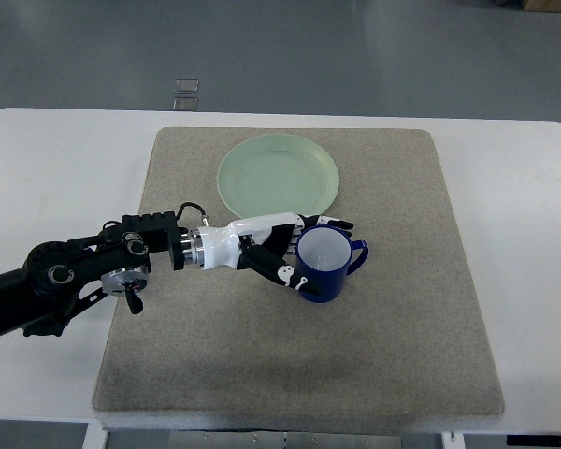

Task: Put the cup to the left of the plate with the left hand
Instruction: 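Wrap the left hand fingers around the blue mug body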

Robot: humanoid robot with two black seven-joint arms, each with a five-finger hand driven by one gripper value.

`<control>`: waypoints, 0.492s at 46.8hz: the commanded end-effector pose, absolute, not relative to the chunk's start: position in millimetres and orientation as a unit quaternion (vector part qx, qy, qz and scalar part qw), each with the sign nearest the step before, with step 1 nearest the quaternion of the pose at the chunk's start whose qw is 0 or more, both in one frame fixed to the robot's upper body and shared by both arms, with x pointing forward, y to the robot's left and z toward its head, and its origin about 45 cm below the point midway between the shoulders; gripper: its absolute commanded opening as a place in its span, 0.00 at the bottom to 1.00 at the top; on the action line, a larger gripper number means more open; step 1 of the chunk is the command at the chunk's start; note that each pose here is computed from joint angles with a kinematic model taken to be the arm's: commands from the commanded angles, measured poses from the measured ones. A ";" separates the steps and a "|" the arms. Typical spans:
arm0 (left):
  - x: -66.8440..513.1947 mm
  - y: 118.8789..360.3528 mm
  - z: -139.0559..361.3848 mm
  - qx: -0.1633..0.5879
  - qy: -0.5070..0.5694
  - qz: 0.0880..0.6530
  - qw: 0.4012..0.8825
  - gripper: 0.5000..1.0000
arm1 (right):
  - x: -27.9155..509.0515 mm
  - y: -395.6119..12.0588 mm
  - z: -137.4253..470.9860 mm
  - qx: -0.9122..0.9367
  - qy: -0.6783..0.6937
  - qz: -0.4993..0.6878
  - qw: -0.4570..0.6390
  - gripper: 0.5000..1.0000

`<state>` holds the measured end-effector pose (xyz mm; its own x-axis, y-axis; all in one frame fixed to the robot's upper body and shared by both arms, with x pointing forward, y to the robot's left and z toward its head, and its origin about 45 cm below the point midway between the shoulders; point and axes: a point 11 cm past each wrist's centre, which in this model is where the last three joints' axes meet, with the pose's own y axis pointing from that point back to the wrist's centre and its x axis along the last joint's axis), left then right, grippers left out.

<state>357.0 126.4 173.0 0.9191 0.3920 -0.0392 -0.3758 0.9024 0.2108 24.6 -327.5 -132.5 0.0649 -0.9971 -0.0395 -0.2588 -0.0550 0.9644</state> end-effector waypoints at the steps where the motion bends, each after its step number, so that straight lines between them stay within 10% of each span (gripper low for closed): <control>1: 356.8 124.1 173.0 0.099 0.040 0.197 0.975 0.99 | 24.6 -327.1 -132.5 0.588 -0.534 -0.427 0.432 0.86; 23: 357.0 120.3 170.4 0.099 0.041 0.200 0.974 0.88 | 24.6 -327.6 -132.4 0.588 -0.534 -0.427 0.433 0.86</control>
<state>357.1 122.4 171.2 0.9164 0.3984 -0.0382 -0.3825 0.9000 0.2092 24.5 -327.5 -132.5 0.0648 -0.9971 -0.0394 -0.2586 -0.0550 0.9644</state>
